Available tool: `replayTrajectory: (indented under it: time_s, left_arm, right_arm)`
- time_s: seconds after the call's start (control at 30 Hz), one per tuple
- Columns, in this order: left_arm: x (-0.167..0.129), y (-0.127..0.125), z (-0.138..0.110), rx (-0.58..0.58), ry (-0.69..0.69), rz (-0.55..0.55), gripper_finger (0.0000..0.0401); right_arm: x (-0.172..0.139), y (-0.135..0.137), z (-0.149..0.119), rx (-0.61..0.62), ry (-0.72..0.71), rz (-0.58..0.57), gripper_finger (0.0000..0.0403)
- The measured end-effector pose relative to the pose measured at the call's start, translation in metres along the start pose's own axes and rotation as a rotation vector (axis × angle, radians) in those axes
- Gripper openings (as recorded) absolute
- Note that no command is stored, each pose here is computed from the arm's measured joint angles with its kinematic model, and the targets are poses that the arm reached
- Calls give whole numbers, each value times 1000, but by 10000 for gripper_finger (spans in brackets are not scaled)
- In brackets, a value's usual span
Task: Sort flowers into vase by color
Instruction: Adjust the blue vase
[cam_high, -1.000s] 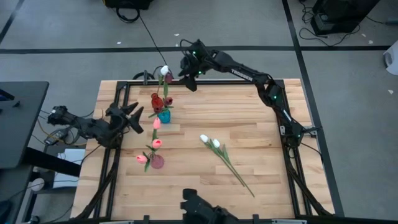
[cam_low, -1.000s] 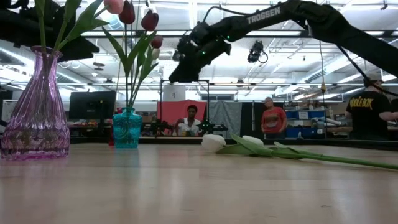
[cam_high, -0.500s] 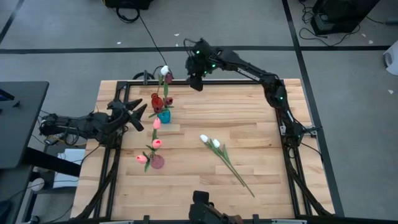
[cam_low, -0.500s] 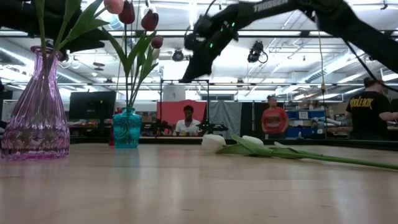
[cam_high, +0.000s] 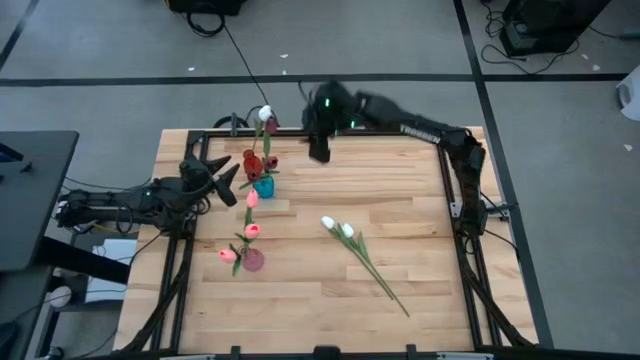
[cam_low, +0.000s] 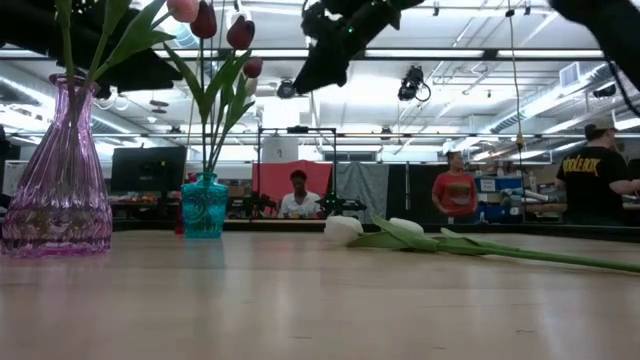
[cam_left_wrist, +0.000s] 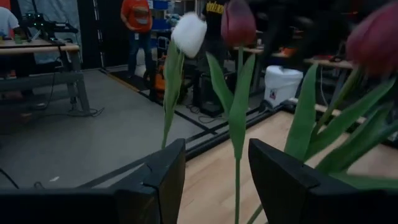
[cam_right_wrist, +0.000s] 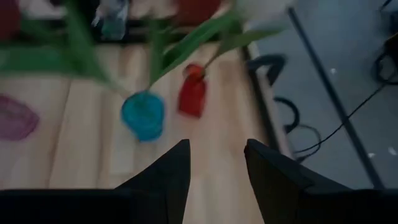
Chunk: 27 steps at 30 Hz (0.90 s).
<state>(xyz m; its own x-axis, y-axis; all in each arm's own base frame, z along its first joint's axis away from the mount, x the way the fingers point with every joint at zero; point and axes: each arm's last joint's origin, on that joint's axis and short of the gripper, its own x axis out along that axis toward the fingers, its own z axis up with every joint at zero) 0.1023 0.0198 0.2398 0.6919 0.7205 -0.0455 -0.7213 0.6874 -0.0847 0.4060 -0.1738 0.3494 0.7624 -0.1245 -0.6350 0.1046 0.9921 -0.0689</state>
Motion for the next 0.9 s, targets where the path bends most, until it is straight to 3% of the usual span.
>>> replayTrajectory:
  time_s: [0.2,0.37,0.5,0.7,0.9]
  left_arm:
    - [2,-1,-9,20,23,-17,182]
    - [4,-5,-12,33,50,-93,182]
    - [5,-7,-12,33,52,-100,182]
    - [5,-7,-12,33,51,-100,182]
    - [5,-8,-11,29,48,-102,182]
  right_arm:
    - [24,36,-48,42,-43,32,165]
    - [48,66,-83,5,-252,90,166]
    - [78,83,-109,-20,-391,50,169]
    - [118,95,-117,-14,-407,46,197]
    - [153,96,-109,27,-411,77,266]
